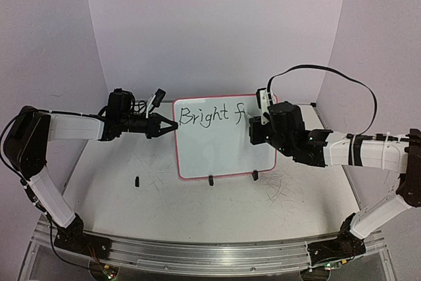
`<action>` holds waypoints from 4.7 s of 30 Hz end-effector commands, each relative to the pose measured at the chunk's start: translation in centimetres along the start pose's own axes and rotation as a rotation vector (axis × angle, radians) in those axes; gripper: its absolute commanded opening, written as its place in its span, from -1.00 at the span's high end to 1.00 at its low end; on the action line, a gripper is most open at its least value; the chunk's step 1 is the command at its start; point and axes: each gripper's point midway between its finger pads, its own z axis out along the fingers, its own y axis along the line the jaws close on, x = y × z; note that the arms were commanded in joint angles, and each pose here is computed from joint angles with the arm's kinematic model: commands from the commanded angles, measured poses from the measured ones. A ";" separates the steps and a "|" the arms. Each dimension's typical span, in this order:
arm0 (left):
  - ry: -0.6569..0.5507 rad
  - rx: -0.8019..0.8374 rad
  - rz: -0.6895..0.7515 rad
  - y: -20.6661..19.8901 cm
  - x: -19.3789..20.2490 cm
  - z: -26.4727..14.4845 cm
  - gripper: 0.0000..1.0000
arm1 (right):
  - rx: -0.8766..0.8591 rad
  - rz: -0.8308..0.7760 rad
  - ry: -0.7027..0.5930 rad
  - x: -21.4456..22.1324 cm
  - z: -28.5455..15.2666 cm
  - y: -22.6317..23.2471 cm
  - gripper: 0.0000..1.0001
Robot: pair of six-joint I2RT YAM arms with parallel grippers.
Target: Write a sentence on the whiteboard
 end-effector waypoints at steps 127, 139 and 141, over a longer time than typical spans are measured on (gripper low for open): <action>-0.074 -0.040 0.158 -0.4 -3.3 -1.0 1.00 | 0.072 0.085 0.043 0.9 -0.6 -2.9 1.00; -0.073 -0.038 0.158 -0.4 -3.3 -1.0 1.00 | 0.092 0.089 -0.009 -0.8 -1.6 -3.6 1.00; -0.073 -0.039 0.158 -0.4 -3.3 -1.0 1.00 | 0.025 0.084 -0.038 -1.7 -2.0 -2.6 1.00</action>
